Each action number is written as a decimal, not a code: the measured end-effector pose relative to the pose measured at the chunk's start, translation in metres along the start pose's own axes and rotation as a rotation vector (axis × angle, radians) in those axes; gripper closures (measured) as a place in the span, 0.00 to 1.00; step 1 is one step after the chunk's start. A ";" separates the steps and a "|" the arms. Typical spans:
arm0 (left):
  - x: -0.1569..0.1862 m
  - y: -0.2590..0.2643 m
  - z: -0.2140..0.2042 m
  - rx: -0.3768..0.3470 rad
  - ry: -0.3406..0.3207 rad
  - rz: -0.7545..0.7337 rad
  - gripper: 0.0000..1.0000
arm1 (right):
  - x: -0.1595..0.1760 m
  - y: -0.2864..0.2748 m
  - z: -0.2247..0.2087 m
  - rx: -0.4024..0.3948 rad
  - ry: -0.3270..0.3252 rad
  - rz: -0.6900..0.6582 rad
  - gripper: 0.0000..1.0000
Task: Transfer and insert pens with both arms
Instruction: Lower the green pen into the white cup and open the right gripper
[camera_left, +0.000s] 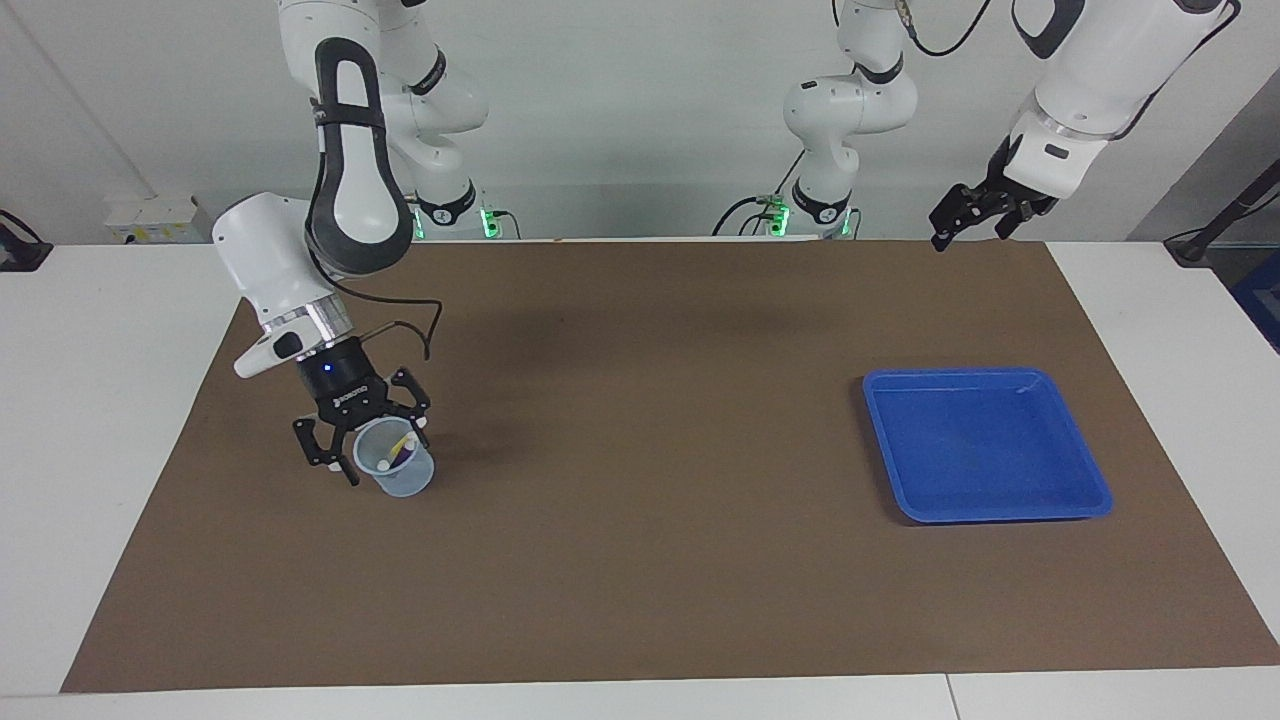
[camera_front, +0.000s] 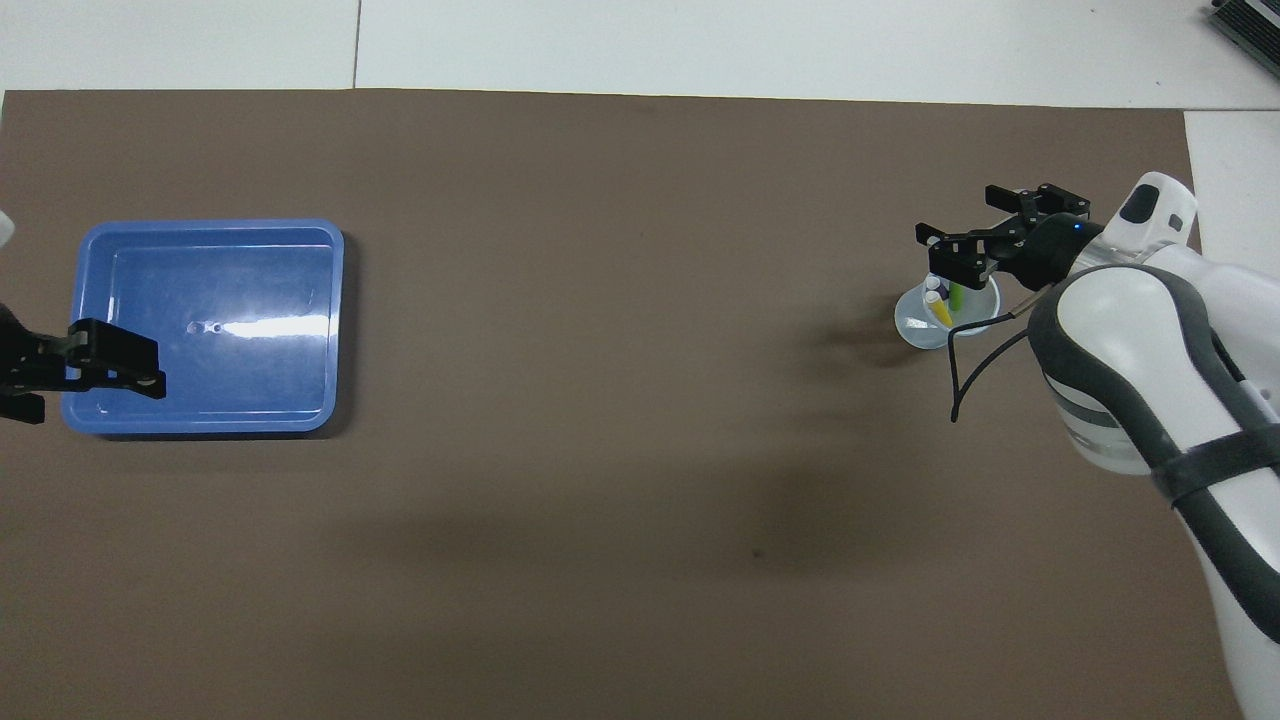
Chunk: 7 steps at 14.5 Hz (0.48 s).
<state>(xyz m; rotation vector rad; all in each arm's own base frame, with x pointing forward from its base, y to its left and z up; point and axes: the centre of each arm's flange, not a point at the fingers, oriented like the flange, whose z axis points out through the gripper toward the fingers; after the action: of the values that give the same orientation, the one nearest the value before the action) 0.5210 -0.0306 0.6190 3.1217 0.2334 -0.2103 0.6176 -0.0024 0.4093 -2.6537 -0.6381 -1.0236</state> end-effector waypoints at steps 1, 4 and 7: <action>0.005 0.000 -0.004 -0.003 0.009 -0.001 0.00 | 0.002 0.004 -0.003 -0.004 -0.022 -0.002 0.00; 0.004 0.005 -0.016 -0.005 0.022 0.010 0.00 | 0.016 0.002 -0.017 -0.016 -0.123 -0.010 0.00; 0.001 0.017 -0.022 -0.005 0.035 0.033 0.00 | 0.041 -0.009 -0.047 -0.072 -0.296 0.035 0.00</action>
<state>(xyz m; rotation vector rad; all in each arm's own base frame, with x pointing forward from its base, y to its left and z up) 0.5272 -0.0472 0.6405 3.1237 0.1829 -0.1554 0.6133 0.0014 0.4723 -2.8969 -0.6182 -0.6608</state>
